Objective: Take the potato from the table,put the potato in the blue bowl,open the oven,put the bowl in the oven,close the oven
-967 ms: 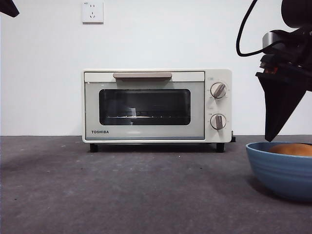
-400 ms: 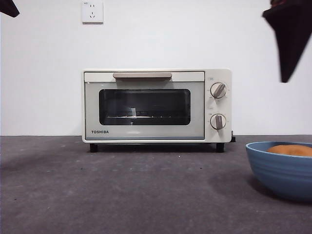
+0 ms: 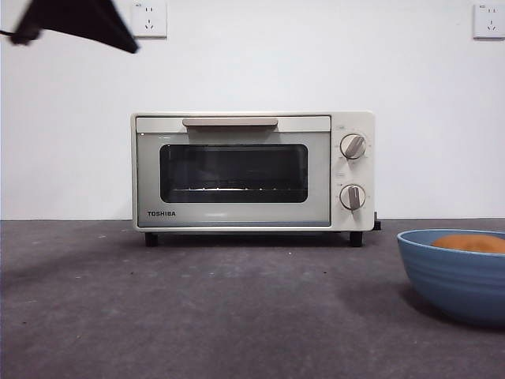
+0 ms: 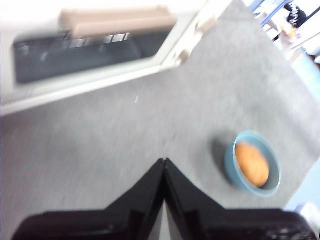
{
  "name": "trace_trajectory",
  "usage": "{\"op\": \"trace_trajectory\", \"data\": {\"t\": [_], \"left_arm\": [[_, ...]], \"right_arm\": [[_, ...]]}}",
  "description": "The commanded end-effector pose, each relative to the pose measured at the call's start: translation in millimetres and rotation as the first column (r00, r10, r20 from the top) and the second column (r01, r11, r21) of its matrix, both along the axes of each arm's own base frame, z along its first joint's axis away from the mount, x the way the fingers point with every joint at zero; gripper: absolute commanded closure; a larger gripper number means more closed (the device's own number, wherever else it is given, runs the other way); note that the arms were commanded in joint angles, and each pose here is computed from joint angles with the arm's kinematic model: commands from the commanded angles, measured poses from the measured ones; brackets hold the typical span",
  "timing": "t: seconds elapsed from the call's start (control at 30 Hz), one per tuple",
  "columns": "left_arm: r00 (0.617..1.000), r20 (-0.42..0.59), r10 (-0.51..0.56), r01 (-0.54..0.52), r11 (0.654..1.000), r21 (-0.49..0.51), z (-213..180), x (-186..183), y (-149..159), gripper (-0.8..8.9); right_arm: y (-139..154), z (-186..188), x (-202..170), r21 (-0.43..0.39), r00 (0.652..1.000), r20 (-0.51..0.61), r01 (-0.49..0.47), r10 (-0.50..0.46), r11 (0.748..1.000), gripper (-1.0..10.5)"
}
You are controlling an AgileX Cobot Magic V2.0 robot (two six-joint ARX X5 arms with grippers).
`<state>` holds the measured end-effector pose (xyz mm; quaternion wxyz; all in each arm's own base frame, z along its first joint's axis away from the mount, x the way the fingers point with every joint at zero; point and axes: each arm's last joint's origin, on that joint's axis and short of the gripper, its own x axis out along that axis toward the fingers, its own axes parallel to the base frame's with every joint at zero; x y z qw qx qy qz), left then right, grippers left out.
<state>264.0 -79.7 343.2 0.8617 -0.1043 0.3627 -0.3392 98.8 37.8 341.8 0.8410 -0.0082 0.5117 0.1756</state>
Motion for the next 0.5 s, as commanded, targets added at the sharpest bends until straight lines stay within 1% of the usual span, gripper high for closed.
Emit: {"op": "trace_trajectory", "data": {"t": [0.03,0.17,0.27,0.33,0.43,0.5], "left_arm": [[1.000,0.011,-0.010,0.010,1.000,-0.005,8,27,-14,8.19],[0.999,0.045,0.005,-0.007,0.999,0.040,20,65,-33,8.19],[0.999,0.040,-0.019,0.017,0.998,0.061,22,90,-46,8.19],[0.999,0.027,-0.032,0.030,0.996,0.083,20,104,-53,8.19],[0.999,0.036,-0.014,0.007,0.986,0.169,11,127,-67,8.19],[1.000,0.028,-0.011,0.006,0.981,0.192,4,138,-71,8.19]], "right_arm": [[-5,5,-15,0.051,0.998,0.028,0.055,-0.056,0.997,9.6],[-11,9,-32,0.097,0.993,0.077,0.084,-0.092,0.992,9.6],[-14,10,-43,0.123,0.989,0.095,0.104,-0.116,0.987,9.5],[-16,11,-47,0.132,0.987,0.110,0.104,-0.119,0.986,9.5],[-17,12,-51,0.139,0.985,0.123,0.103,-0.121,0.985,9.5],[-17,12,-51,0.140,0.985,0.121,0.106,-0.123,0.984,9.5]]}}
